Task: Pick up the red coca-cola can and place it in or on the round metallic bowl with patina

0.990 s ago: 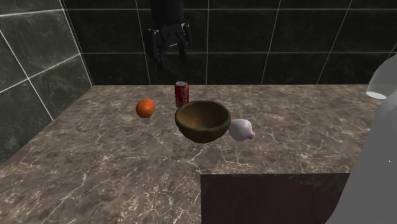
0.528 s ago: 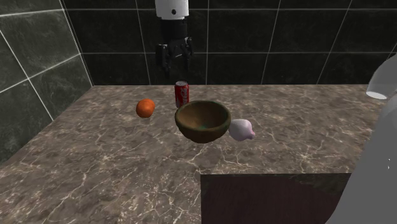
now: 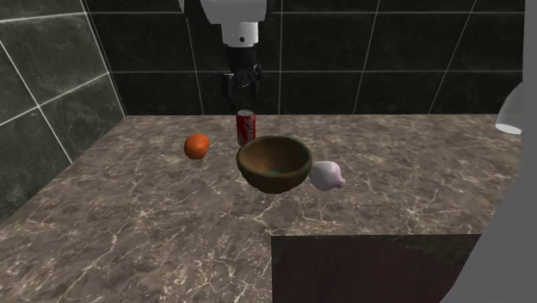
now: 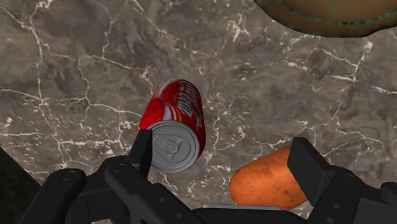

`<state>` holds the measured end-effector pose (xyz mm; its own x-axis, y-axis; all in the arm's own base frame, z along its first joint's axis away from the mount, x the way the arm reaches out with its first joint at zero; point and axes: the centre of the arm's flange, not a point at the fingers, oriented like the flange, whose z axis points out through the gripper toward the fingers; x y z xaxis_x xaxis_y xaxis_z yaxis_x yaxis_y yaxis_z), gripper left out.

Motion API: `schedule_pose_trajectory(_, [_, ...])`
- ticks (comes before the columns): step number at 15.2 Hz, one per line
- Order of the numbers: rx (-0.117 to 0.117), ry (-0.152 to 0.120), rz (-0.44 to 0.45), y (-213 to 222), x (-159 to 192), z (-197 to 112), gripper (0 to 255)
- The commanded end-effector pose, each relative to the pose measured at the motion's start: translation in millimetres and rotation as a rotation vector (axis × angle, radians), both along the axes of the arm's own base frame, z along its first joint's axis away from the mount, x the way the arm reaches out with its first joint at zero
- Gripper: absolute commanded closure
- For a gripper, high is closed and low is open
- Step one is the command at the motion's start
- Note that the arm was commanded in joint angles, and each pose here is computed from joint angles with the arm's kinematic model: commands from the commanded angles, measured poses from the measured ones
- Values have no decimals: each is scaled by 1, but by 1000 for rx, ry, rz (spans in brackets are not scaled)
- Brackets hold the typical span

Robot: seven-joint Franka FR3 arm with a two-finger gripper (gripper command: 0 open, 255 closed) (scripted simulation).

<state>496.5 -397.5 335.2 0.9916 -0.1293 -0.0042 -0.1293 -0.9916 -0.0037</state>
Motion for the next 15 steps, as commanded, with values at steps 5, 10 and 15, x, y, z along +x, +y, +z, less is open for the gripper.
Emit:
schedule_pose_trajectory(5, [3,-6,-3,-39,16,-36,0])
schedule_pose_trajectory(10, [3,-6,-3,-38,16,-63,0])
schedule_pose_trajectory(15, [3,-6,-3,-38,16,-66,0])
